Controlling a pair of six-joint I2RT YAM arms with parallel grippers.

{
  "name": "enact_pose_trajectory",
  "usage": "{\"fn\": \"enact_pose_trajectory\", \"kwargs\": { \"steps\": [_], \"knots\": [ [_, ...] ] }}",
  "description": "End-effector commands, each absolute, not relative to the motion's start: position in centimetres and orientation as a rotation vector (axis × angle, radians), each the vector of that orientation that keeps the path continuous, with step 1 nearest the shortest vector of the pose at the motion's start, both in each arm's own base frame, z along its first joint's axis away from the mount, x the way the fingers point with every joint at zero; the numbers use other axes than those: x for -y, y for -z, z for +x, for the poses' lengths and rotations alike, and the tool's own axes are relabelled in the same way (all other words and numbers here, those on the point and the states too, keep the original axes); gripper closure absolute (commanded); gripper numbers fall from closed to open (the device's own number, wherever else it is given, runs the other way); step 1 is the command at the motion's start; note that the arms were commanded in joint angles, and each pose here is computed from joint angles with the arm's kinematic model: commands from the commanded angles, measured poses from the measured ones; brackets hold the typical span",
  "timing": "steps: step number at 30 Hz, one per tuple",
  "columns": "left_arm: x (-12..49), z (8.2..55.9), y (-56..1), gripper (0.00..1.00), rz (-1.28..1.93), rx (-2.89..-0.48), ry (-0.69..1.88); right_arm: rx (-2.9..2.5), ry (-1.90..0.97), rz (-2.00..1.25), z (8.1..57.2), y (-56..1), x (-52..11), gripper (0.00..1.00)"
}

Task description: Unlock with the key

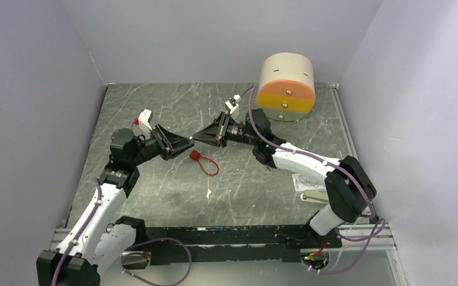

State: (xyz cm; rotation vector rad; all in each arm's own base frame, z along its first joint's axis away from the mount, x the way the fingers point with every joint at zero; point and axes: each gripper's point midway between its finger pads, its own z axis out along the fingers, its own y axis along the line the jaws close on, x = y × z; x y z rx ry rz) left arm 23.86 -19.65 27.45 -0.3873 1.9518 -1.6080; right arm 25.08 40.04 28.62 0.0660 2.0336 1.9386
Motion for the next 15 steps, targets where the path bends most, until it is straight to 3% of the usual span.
{"fn": "enact_pose_trajectory", "kwargs": {
  "steps": [1, 7, 9, 10, 13, 15],
  "knots": [
    [20.1, 23.4, -30.0, 0.73, -0.296, -1.860, 1.697, -1.930, -2.012, 0.006, 24.2, -31.3, -39.5, 1.00],
    [20.2, 22.8, -30.2, 0.97, -0.258, -1.868, 1.703, -1.928, -1.999, -0.007, 24.2, -31.3, -39.3, 1.00],
    [20.3, 22.6, -30.5, 0.98, -0.215, -1.867, 1.689, -1.928, -1.973, -0.025, 24.3, -31.2, -39.2, 1.00],
    [20.3, 22.5, -30.7, 0.97, -0.190, -1.870, 1.676, -1.929, -1.956, -0.035, 24.3, -31.2, -39.0, 0.95],
    [20.4, 21.9, -30.9, 0.98, -0.056, -1.899, 1.623, -1.905, -1.889, -0.113, 24.5, -31.6, -38.2, 0.49],
    [20.5, 21.0, -30.2, 0.97, 0.079, -1.964, 1.567, -1.859, -1.794, -0.256, 24.3, -32.1, -37.3, 0.34]
  ]
}}
